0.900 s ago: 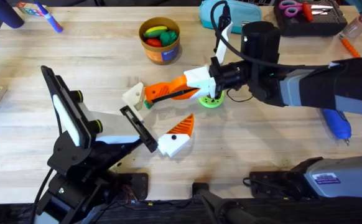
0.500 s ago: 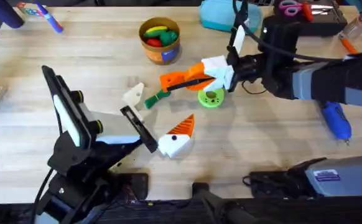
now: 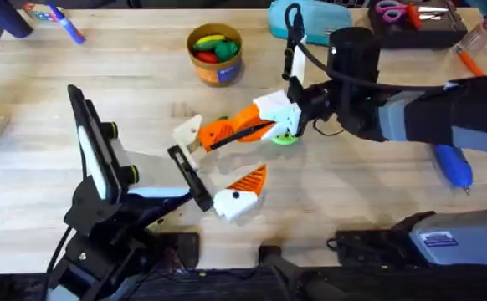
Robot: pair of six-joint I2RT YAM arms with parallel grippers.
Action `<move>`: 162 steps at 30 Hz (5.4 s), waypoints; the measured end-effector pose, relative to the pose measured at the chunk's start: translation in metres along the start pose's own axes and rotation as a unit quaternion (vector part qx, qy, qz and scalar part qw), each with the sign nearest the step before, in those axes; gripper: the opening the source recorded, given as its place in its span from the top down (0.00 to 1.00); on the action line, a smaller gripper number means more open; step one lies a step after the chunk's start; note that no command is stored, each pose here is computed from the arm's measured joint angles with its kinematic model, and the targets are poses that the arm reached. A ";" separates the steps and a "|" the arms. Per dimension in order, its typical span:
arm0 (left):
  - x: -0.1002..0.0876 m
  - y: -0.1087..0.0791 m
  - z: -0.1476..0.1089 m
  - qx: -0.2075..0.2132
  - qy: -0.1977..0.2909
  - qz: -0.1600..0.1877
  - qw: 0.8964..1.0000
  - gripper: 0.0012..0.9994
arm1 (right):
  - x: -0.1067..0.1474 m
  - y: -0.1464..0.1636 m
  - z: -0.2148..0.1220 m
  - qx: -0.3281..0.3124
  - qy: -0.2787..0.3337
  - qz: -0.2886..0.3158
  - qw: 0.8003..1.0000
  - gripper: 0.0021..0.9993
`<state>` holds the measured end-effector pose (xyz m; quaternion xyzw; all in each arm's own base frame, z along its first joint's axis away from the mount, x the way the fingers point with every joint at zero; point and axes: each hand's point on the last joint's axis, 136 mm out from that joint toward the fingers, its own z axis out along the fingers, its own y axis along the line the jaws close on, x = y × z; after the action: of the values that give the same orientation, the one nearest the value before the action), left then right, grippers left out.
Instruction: Pick up the gripper from the table and insert it into the empty holder that is missing its gripper. Then pick up a screw, insert it into the mounting hole, and use the screwdriver to tighten it. Finally, clean up the table by picking up the vegetable and placing it into the bucket.
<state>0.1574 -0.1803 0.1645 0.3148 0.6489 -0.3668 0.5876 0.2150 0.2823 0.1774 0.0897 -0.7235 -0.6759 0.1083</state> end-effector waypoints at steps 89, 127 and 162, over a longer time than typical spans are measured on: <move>0.002 -0.009 -0.001 0.030 0.006 -0.020 0.999 0.01 | -0.021 -0.010 0.029 0.052 -0.068 -0.107 0.990 0.99; 0.003 -0.014 -0.001 0.046 0.008 -0.025 0.999 0.01 | -0.016 -0.013 0.028 0.051 -0.057 -0.090 0.993 0.87; 0.005 -0.041 -0.005 0.121 0.014 -0.003 0.993 0.01 | -0.021 -0.013 0.017 0.048 -0.065 -0.085 0.993 0.46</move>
<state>0.1197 -0.1982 0.1638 0.3865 0.6090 -0.4400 0.5348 0.2303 0.3038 0.1630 0.1118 -0.7503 -0.6516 -0.0015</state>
